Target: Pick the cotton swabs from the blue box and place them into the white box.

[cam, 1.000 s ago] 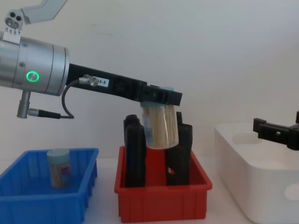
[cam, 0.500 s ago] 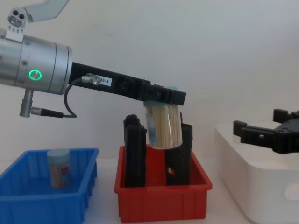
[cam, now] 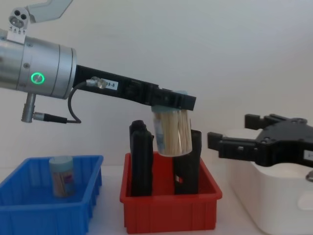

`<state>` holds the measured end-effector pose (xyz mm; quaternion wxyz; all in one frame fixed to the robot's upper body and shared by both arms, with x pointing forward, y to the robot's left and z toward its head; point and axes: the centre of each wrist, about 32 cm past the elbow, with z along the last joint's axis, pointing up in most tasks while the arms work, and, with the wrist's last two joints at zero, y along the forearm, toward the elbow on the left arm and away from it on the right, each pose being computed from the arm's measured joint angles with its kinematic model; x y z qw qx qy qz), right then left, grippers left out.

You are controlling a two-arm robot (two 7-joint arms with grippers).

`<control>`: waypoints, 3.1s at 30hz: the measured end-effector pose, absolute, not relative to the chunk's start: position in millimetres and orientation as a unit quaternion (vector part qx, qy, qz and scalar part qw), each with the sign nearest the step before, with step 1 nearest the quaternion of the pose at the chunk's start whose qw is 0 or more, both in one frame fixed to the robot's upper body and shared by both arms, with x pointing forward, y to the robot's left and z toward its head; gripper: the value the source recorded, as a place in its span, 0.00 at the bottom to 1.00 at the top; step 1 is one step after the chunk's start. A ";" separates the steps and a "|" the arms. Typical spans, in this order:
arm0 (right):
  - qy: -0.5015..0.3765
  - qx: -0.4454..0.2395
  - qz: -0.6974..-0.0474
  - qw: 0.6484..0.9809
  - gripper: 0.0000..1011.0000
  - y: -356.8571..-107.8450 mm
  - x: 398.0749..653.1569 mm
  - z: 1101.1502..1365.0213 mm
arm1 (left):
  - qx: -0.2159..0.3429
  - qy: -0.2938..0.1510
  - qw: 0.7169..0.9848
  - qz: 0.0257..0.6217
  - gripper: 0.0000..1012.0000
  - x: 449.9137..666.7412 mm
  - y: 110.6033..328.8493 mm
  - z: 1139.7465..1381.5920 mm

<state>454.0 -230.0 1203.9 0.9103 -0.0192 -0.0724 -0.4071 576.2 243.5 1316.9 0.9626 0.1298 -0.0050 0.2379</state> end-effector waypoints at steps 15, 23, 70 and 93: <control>-0.059 -0.037 -0.366 0.928 0.99 -212.2 475.6 1209.6 | 0.130 -0.005 0.963 0.237 0.67 576.3 243.4 1317.2; -0.048 -0.041 -0.362 0.930 0.99 -202.8 488.8 1208.2 | 0.130 -0.005 0.963 0.237 0.67 576.3 243.4 1317.2; -0.047 -0.042 -0.317 0.946 0.64 -169.6 533.5 1211.4 | 0.129 -0.005 0.963 0.237 0.81 576.3 243.3 1317.1; -0.047 -0.038 -0.352 0.934 0.64 -181.5 528.3 1211.9 | 0.130 -0.005 0.963 0.237 0.99 576.3 243.4 1317.1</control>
